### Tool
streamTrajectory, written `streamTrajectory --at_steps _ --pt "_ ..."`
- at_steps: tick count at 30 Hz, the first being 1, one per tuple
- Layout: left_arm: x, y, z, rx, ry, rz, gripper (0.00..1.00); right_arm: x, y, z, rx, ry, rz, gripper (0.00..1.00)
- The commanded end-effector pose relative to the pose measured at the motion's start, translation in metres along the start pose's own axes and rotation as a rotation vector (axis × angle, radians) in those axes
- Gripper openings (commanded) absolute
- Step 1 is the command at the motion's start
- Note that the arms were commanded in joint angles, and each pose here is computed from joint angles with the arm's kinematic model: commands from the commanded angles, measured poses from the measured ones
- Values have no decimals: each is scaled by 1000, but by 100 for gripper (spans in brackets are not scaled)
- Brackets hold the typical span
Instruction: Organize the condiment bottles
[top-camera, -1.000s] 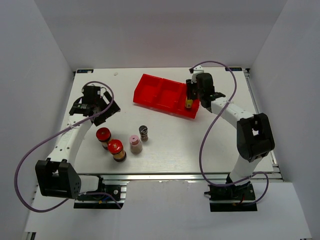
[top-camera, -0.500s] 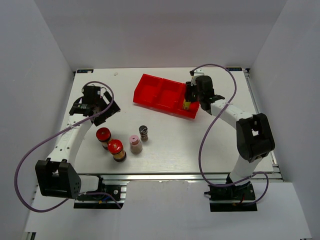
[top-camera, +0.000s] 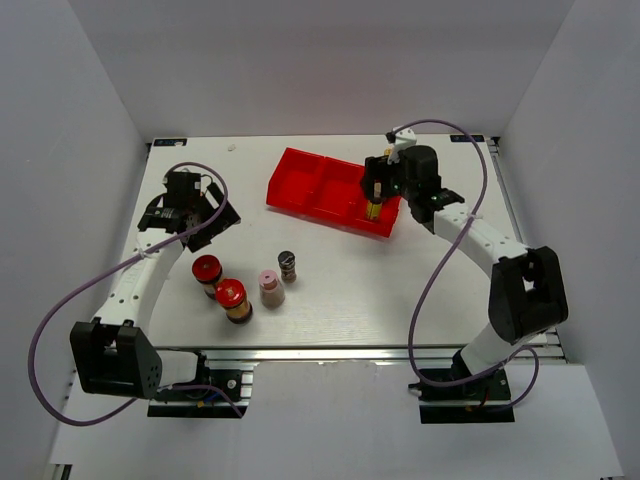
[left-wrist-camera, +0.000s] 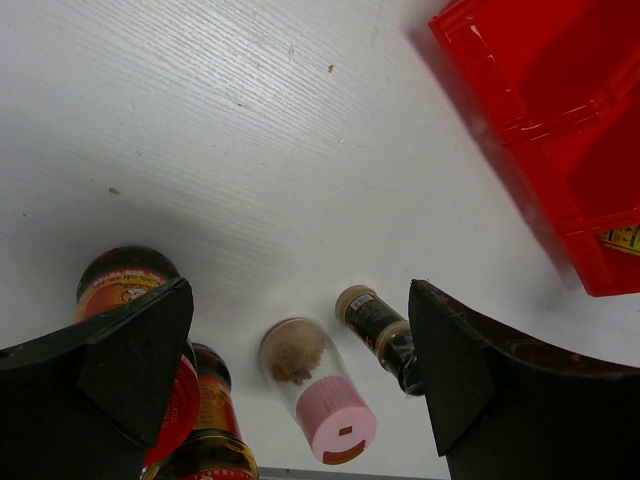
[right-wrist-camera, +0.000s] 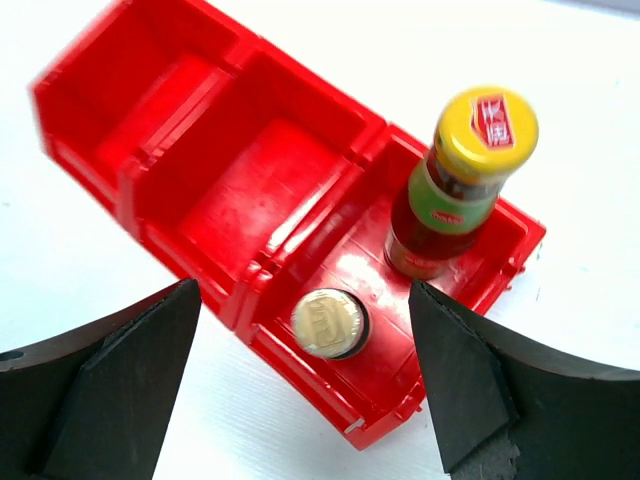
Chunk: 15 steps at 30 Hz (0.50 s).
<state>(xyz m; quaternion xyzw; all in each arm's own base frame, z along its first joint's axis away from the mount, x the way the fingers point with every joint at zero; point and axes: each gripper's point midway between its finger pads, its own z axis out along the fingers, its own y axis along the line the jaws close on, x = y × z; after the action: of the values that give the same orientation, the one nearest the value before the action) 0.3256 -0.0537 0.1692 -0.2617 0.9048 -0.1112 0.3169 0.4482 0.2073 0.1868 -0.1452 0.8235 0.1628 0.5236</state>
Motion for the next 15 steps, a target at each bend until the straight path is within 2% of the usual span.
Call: streamTrajectory --at_steps 1,8,11,15 --pt "-5 -1 -12 14 -30 3 98 -25 12 -22 -61 -61 -34 89" --pt "-7 -9 -5 54 -44 -7 98 -45 23 -58 -55 -126 -75 89" --pt "-6 -12 5 65 -37 -21 98 -45 52 -75 -118 -136 -133 89" --pt "-5 -10 15 47 -28 -37 98 -18 123 -95 -338 -104 -248 89"
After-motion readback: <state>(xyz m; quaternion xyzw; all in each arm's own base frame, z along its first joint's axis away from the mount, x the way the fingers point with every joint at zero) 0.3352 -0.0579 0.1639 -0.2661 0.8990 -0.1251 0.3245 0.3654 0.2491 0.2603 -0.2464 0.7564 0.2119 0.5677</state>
